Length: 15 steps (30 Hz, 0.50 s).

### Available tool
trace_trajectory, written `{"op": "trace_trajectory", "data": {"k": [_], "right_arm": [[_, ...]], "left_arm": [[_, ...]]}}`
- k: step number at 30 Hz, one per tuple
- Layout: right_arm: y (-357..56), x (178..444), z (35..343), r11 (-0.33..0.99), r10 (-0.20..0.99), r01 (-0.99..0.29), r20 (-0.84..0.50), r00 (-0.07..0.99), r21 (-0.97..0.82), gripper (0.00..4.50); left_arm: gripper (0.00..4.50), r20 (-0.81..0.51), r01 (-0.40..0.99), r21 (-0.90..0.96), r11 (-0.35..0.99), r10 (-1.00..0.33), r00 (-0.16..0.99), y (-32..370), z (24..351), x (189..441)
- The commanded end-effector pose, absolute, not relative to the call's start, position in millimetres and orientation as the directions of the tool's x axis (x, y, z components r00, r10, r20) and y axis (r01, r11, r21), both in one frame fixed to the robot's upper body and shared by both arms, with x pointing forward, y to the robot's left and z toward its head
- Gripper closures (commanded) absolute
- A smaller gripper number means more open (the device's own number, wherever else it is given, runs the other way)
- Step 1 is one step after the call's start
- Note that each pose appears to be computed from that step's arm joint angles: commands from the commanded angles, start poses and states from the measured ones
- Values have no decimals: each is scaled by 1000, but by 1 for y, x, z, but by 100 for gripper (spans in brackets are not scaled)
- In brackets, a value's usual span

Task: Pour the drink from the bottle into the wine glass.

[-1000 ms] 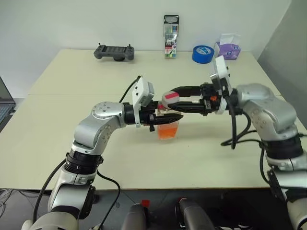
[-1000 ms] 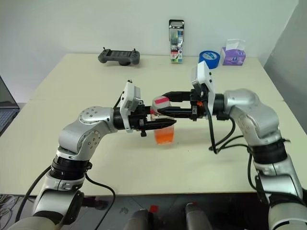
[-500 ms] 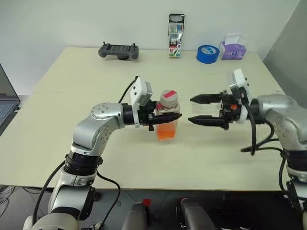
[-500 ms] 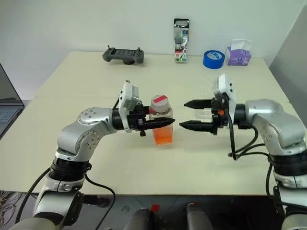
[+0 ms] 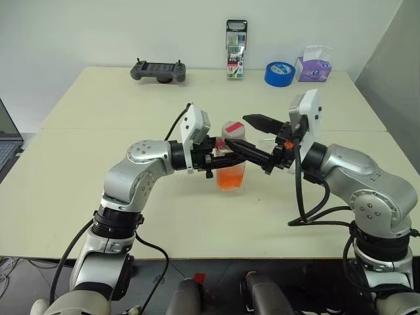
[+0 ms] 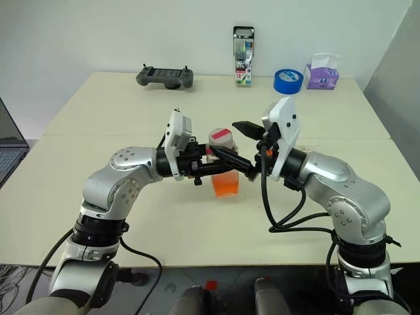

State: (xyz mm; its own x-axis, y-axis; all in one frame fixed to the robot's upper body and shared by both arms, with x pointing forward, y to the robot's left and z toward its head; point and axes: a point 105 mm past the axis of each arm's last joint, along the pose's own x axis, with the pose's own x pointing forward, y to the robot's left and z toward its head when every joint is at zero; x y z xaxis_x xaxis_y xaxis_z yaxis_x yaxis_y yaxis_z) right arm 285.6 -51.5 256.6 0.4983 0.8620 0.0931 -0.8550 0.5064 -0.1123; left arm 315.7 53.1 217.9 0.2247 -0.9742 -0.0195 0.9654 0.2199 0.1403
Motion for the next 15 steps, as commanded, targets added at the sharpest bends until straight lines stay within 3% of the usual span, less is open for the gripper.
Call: {"op": "trace_trajectory", "data": {"k": [1, 3, 6, 11, 15], "right_arm": [[-47, 278, 268, 477, 878, -865, 126, 461, -154, 45], [-45, 279, 267, 472, 881, -867, 120, 458, -159, 45], [-44, 281, 268, 471, 881, -869, 125, 455, -153, 105], [-44, 282, 268, 466, 884, -870, 123, 451, -162, 268], [-47, 283, 269, 470, 882, -868, 128, 453, -162, 267]], "left_arm": [[253, 16, 958, 195, 209, -978, 210, 51, 234, 313], [253, 17, 958, 193, 212, -977, 213, 51, 233, 313], [253, 14, 958, 194, 213, -977, 214, 52, 232, 312], [253, 17, 957, 188, 222, -975, 222, 53, 231, 311], [253, 16, 957, 187, 222, -975, 223, 54, 231, 309]]}}
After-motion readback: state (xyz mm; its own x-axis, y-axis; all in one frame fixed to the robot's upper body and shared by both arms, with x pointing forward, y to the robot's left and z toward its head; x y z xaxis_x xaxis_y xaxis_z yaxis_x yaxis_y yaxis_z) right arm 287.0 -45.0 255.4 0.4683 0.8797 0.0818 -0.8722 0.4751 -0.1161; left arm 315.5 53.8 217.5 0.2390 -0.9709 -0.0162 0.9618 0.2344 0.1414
